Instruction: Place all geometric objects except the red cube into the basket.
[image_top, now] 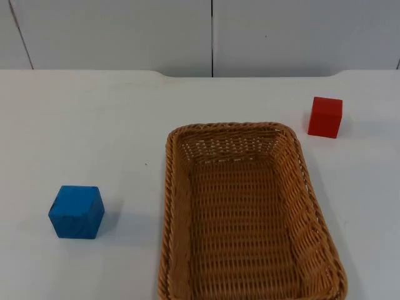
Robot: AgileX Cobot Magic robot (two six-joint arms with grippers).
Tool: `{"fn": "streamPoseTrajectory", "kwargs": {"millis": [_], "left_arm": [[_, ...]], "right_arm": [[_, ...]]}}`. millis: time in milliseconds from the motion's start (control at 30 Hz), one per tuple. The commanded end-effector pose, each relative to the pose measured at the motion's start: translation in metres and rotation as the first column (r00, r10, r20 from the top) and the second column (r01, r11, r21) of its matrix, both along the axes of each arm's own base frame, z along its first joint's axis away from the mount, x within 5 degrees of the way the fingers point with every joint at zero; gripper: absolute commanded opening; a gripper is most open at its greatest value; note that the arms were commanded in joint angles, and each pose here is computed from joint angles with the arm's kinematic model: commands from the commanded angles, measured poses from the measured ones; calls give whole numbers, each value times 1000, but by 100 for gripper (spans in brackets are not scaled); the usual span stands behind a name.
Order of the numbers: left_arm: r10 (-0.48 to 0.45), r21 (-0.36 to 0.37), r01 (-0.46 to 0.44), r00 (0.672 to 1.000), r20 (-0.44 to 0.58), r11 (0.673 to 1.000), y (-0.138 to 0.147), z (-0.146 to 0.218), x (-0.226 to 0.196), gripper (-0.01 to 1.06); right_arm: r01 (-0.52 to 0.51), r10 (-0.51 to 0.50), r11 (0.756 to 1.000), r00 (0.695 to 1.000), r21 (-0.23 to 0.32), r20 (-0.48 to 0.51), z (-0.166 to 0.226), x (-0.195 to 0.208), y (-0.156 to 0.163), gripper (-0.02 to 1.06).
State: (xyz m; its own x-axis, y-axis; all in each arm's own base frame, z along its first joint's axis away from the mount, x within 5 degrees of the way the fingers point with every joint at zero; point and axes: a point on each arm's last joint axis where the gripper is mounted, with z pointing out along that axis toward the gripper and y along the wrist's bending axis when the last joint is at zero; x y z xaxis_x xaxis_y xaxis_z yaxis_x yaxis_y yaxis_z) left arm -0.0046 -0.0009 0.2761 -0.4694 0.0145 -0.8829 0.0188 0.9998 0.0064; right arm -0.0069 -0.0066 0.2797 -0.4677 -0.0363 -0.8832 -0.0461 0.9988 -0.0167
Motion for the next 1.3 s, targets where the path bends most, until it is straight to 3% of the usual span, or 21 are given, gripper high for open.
{"fn": "streamPoseTrajectory", "kwargs": {"millis": [0,200,367,533,600,767,800,900,967,1267], "left_arm": [[9,-6,-9,1000,23,1000,0,7,0,99],[11,-3,-11,1000,0,1000,0,24,12,99],[13,8,-12,993,-118,1000,1,30,41,99],[5,5,-4,963,-268,1000,0,26,84,99],[5,5,-4,959,-283,1000,0,25,89,99],[2,-6,-5,898,-440,1000,0,3,137,99],[2,-6,-5,898,-440,1000,0,3,137,99],[-4,-25,-11,844,-537,1000,-2,-16,169,99],[-18,-36,-2,827,-562,999,-3,-23,185,99],[-48,-99,-15,795,-604,995,-8,-33,235,99]], "right_arm": [[-1,1,1000,1000,-5,14,0,0,0,78],[-1,1,1000,1000,-5,14,0,0,0,78],[-1,1,1000,1000,-5,14,0,0,0,78],[-1,1,1000,1000,-5,14,0,0,0,78],[-1,1,1000,1000,-5,14,0,0,0,78],[-1,1,1000,1000,-5,14,0,0,0,78],[-1,1,1000,1000,-5,14,0,0,0,78],[-1,1,1000,1000,-5,14,0,0,0,78],[-1,1,1000,1000,-5,14,0,0,0,78],[-3,3,1000,1000,-8,14,0,0,0,78]]}}
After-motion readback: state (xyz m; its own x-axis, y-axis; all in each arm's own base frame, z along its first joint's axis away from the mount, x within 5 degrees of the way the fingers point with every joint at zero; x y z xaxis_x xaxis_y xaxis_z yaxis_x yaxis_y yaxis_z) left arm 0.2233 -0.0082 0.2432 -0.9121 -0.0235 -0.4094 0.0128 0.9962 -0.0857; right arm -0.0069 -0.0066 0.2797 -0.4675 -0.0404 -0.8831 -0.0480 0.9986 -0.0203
